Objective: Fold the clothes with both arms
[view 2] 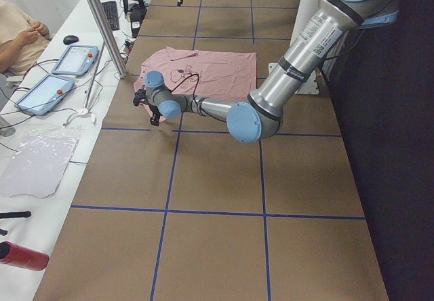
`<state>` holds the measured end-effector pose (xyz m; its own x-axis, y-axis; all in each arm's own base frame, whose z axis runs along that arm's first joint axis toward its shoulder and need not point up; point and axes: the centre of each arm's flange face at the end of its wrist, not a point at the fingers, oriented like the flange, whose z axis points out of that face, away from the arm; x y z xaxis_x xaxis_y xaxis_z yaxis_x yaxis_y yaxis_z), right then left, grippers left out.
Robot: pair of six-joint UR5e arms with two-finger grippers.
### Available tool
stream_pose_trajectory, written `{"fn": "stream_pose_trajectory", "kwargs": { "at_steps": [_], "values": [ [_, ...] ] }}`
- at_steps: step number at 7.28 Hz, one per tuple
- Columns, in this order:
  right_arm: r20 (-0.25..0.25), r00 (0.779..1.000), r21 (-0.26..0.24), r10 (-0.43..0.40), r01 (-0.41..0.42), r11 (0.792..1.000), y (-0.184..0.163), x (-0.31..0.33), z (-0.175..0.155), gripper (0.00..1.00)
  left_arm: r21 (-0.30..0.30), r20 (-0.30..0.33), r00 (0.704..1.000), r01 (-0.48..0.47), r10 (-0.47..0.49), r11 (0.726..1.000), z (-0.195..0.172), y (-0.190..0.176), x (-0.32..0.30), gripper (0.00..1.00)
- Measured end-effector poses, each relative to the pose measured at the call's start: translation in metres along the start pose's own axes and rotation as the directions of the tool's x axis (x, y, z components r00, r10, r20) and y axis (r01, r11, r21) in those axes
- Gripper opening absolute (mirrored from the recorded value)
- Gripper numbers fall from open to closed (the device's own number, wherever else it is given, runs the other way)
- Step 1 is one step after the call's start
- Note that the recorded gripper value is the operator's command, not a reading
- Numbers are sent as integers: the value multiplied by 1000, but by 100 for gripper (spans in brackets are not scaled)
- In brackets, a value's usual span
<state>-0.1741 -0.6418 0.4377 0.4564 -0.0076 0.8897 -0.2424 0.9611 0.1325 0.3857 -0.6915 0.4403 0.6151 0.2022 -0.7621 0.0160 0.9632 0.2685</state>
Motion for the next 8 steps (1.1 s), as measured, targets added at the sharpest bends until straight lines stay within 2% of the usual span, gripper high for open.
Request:
{"fn": "stream_pose_trajectory", "kwargs": {
  "at_steps": [6, 8],
  "values": [
    [1, 1000, 6, -5, 5, 1000, 0, -3, -1, 100, -12, 5, 1000, 5, -5, 1000, 15, -1, -1, 61],
    [0, 1000, 8, -5, 5, 1000, -1, -3, -1, 100, -8, 1, 1000, 2, -2, 1000, 16, -4, 1, 56]
  ]
}}
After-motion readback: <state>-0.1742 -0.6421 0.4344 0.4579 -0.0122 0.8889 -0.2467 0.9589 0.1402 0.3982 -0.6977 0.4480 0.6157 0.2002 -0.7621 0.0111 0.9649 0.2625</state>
